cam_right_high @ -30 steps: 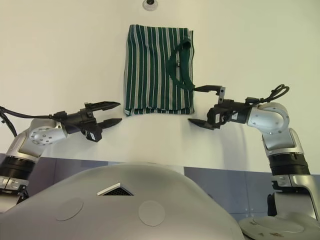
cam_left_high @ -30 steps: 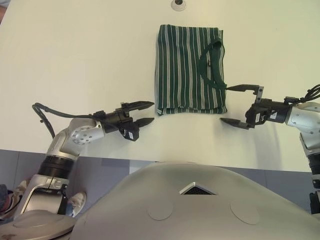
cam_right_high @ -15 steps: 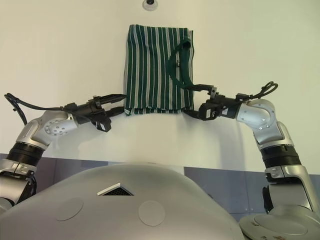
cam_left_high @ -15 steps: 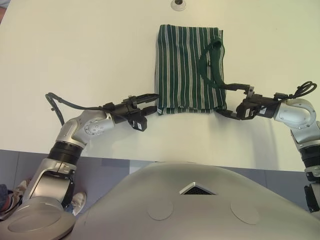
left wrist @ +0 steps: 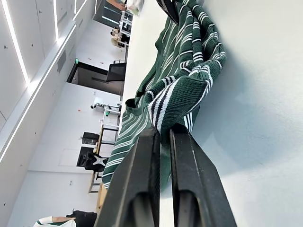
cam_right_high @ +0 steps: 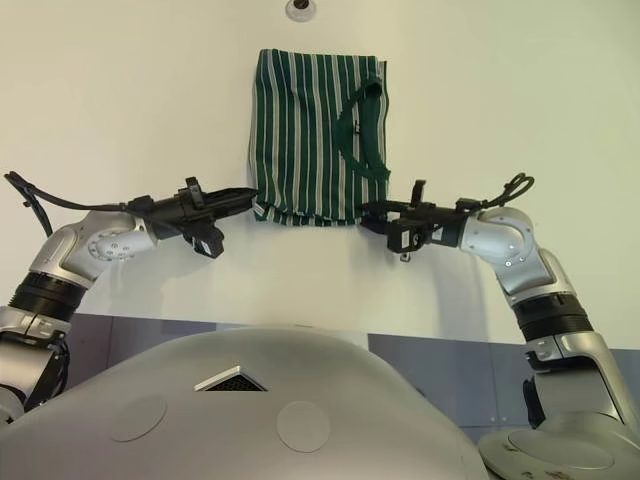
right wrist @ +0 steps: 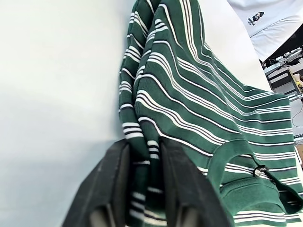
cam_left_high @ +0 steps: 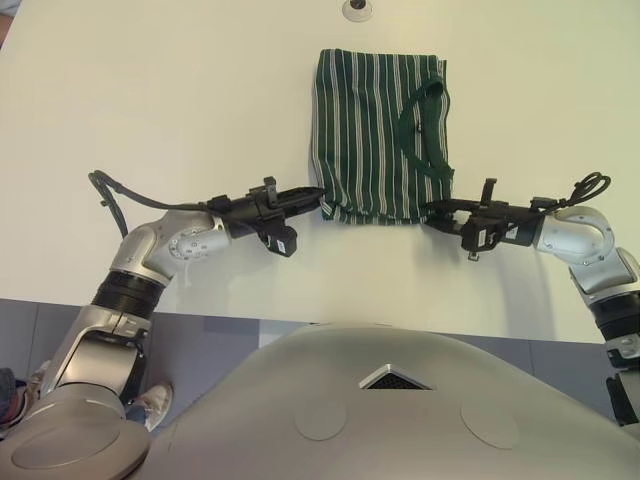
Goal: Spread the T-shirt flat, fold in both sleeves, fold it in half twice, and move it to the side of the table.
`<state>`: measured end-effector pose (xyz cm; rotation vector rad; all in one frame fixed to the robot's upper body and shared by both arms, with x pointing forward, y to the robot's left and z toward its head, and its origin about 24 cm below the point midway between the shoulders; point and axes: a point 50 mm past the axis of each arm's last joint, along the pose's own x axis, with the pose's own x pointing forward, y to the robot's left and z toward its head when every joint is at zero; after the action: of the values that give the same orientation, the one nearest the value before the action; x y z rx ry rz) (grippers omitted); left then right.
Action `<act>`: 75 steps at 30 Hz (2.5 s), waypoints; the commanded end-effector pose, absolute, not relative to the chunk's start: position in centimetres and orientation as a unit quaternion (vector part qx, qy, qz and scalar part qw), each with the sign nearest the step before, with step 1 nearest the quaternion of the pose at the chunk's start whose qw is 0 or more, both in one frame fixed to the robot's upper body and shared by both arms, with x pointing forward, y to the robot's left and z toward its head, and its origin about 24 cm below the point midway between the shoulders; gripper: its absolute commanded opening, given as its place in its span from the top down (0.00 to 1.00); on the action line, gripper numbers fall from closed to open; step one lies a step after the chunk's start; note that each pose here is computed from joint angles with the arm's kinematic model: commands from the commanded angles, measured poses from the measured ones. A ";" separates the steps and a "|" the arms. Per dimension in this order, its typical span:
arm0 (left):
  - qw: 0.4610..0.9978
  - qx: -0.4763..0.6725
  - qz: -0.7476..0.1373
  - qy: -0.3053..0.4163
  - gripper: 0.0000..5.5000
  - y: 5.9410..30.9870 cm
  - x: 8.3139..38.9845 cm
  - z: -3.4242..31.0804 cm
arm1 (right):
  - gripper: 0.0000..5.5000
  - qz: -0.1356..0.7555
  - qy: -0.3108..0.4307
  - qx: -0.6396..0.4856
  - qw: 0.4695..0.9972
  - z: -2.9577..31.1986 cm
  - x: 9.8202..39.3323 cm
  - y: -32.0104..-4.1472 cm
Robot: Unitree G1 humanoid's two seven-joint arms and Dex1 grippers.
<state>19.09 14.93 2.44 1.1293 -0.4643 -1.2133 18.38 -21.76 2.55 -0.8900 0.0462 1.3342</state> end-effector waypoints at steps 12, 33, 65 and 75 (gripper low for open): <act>0.665 0.452 -0.572 -0.164 1.00 16.8 17.0 2.1 | 0.98 0.599 0.052 -0.400 0.692 2.7 17.8 -23.0; 0.721 0.327 -0.592 -0.152 1.00 19.3 13.8 6.3 | 0.98 0.679 -0.001 -0.283 0.677 7.7 13.9 -22.1; 0.825 0.419 -0.376 -0.052 1.00 16.5 28.0 0.5 | 0.98 0.429 0.005 -0.475 0.768 2.9 26.5 -19.5; 0.850 0.369 -0.373 -0.051 1.00 15.0 29.5 0.8 | 0.70 0.329 0.020 -0.364 0.871 3.6 28.5 -20.2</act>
<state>29.60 14.75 1.79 0.8041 -0.1806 -0.7849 27.56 -19.76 2.97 -0.8462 0.0378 0.7549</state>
